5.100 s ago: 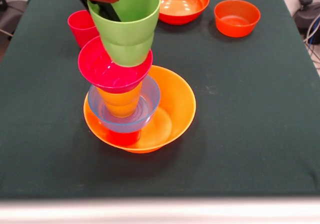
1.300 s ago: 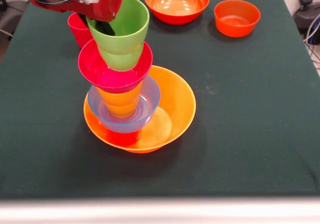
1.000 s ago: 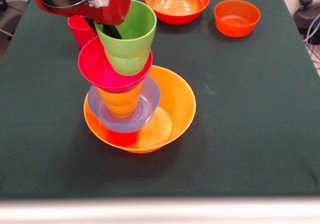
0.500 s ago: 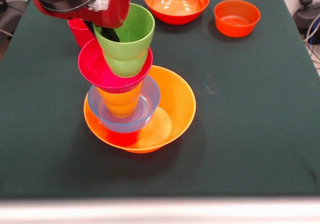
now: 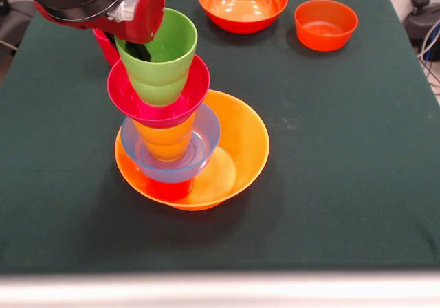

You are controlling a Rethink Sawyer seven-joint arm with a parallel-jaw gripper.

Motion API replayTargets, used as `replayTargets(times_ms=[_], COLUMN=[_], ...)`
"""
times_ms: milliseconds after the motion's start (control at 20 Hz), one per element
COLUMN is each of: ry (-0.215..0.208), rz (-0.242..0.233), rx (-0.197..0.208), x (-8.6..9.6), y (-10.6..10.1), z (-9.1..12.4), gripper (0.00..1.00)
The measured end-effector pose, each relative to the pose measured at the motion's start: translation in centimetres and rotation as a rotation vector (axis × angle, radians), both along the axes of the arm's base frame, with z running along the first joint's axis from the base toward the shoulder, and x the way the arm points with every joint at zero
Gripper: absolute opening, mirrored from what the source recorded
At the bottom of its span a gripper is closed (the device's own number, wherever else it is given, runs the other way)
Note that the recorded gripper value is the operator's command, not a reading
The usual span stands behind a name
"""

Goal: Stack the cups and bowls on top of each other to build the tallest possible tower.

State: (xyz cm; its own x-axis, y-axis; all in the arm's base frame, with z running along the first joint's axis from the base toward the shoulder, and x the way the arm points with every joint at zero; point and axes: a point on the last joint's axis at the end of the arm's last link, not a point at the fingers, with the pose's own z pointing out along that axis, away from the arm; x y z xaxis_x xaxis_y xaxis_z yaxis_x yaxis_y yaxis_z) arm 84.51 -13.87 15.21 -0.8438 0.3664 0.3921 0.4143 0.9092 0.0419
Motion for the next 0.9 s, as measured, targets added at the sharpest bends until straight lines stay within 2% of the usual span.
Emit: replayTargets(times_ms=[550, 900], ry=[0.007, 0.019], rz=[-0.004, -0.007], rx=[0.016, 0.006], x=[-0.28, -0.63], y=[-0.22, -0.69], z=[0.07, -0.29], gripper=[0.0, 0.0])
